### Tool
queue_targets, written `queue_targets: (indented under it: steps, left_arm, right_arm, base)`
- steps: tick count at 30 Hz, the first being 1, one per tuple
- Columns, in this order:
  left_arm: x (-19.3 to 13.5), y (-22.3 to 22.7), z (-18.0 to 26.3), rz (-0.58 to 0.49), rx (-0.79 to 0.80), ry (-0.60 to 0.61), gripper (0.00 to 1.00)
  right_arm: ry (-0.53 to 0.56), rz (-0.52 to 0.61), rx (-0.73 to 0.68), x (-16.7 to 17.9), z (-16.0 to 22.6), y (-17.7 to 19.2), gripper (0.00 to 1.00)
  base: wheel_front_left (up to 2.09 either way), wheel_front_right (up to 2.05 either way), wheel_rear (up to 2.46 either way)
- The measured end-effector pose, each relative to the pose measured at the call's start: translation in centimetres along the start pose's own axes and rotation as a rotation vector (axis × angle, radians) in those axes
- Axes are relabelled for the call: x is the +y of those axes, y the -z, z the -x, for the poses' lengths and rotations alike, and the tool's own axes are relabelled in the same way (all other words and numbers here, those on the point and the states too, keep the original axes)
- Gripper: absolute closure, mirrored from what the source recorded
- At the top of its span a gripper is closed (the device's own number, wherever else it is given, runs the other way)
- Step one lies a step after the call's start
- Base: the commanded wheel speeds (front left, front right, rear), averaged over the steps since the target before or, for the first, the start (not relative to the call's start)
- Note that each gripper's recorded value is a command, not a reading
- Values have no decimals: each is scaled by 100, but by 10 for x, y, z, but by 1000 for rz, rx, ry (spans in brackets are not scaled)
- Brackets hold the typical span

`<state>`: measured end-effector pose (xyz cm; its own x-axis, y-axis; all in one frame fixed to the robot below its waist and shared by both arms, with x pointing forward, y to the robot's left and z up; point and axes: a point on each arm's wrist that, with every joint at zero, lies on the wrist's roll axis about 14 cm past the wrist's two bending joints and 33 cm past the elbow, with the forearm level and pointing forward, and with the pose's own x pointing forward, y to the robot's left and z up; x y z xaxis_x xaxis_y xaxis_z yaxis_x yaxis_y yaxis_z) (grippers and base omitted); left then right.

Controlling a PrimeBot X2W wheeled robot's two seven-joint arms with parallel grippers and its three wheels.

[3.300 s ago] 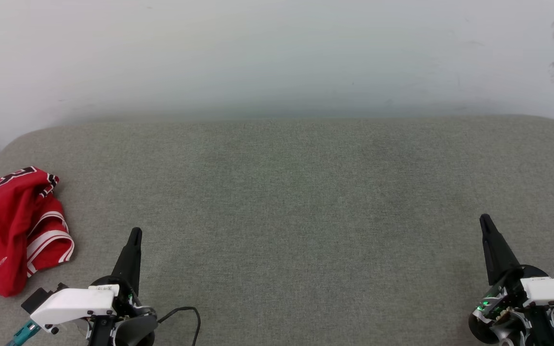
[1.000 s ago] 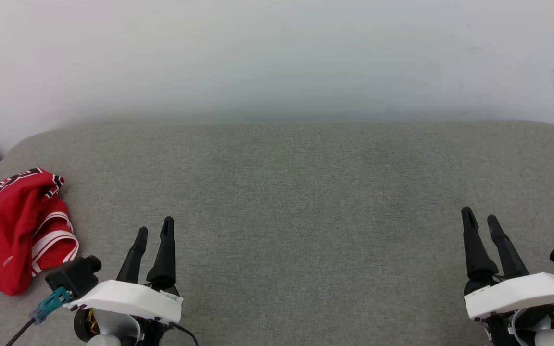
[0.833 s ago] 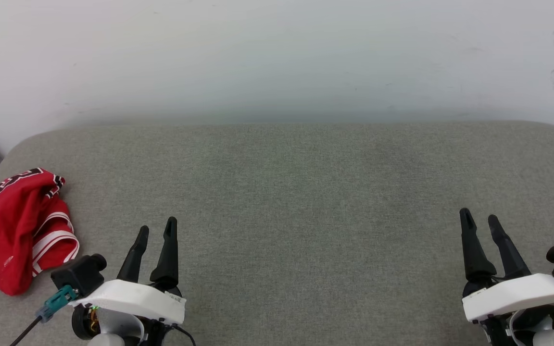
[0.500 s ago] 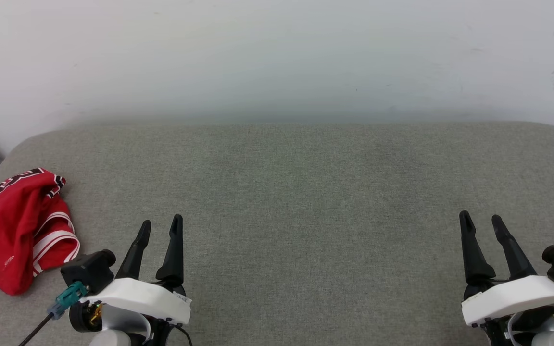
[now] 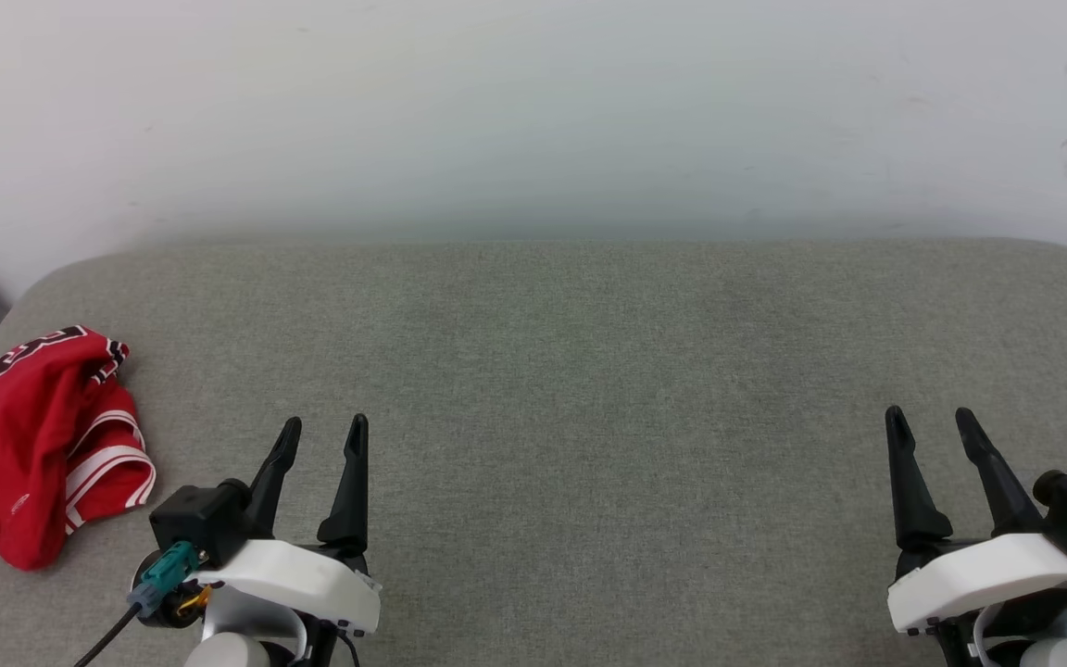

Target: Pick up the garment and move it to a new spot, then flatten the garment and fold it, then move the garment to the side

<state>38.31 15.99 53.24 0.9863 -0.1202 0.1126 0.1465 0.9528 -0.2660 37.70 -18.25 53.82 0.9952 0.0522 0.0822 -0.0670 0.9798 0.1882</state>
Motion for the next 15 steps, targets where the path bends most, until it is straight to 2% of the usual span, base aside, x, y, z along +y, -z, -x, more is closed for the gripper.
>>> queue_targets:
  steps: [15]
  left_arm:
    - [-3, 1, 0, -129, -5, 25, 0]
  right_arm:
    - [0, 115, -12, -2, 3, -3, 0]
  base:
    - [0, 0, 0]
